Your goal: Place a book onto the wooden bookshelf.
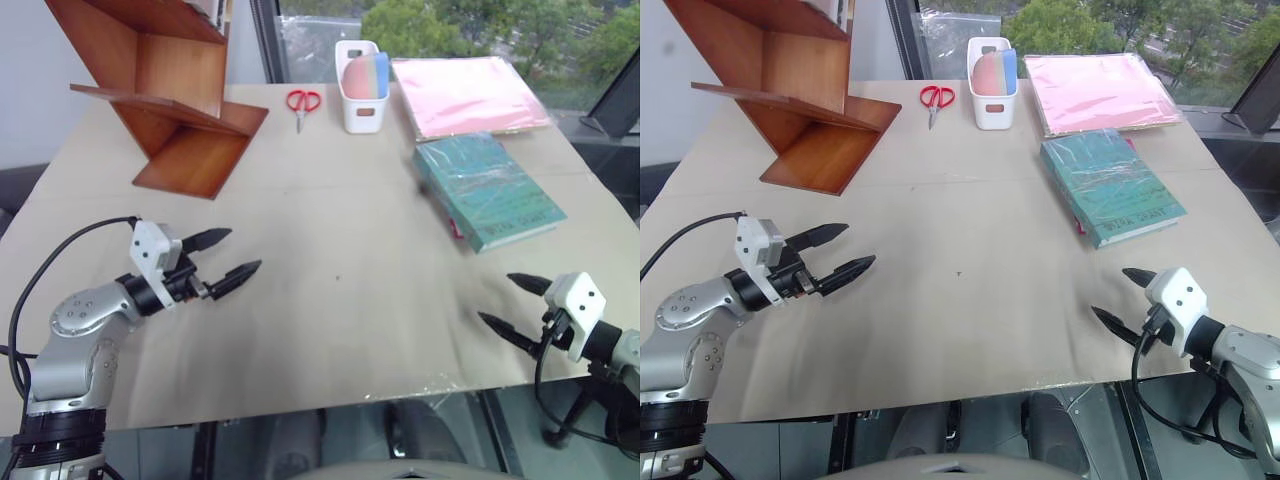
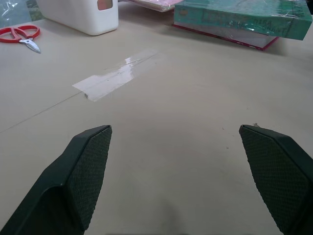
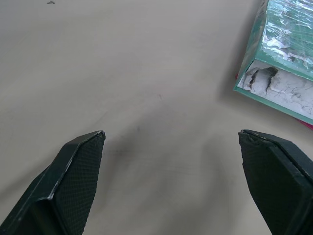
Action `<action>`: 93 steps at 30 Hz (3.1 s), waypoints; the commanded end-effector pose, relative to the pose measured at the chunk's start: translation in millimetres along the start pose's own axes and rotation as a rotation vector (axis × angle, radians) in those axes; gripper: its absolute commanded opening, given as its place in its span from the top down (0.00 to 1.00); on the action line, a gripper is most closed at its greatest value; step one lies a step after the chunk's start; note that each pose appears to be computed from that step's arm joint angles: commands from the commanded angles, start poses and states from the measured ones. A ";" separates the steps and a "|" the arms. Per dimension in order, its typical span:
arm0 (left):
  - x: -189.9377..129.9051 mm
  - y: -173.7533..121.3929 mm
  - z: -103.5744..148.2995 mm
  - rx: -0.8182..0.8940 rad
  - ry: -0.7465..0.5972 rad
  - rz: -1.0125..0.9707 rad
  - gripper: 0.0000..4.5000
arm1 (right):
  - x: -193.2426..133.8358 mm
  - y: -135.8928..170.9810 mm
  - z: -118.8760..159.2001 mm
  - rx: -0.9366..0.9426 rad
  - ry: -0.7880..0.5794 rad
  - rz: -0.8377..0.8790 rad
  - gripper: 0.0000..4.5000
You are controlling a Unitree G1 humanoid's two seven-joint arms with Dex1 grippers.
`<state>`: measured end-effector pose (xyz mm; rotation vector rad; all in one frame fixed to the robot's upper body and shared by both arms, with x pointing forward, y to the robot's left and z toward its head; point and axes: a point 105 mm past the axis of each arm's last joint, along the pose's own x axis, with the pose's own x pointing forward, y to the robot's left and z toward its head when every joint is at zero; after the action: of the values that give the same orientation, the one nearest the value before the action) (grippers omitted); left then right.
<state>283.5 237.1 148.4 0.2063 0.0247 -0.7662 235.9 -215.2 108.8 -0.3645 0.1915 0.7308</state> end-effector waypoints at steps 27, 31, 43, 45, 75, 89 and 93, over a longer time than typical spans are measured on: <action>35.3 -66.4 80.8 0.101 -0.287 -0.441 0.00 | 5.9 -131.0 88.8 0.158 -0.056 -0.472 0.31; 40.6 -67.9 79.9 0.103 -0.289 -0.435 0.00 | 24.6 -184.1 101.8 0.112 -0.004 -0.639 0.65; 34.2 -68.7 77.9 0.104 -0.276 -0.347 0.00 | 91.8 -219.0 75.5 0.094 0.152 -0.625 0.83; 31.0 -70.6 77.2 0.100 -0.272 -0.333 0.00 | 88.7 -226.2 79.9 0.087 0.129 -0.667 0.83; 20.3 -75.3 83.9 0.092 -0.264 -0.225 0.00 | 148.7 -182.0 98.8 0.393 0.070 -0.434 0.83; 20.3 -75.8 84.5 0.076 -0.259 -0.236 0.00 | 181.8 -135.8 91.2 0.427 0.112 -0.211 0.83; 22.0 -76.0 84.8 0.074 -0.261 -0.242 0.00 | 183.0 -134.2 97.0 0.424 0.093 -0.202 0.83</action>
<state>247.5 157.5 204.5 0.1463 -0.1828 -1.0060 467.4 -160.4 183.8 -0.0271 0.3707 0.4411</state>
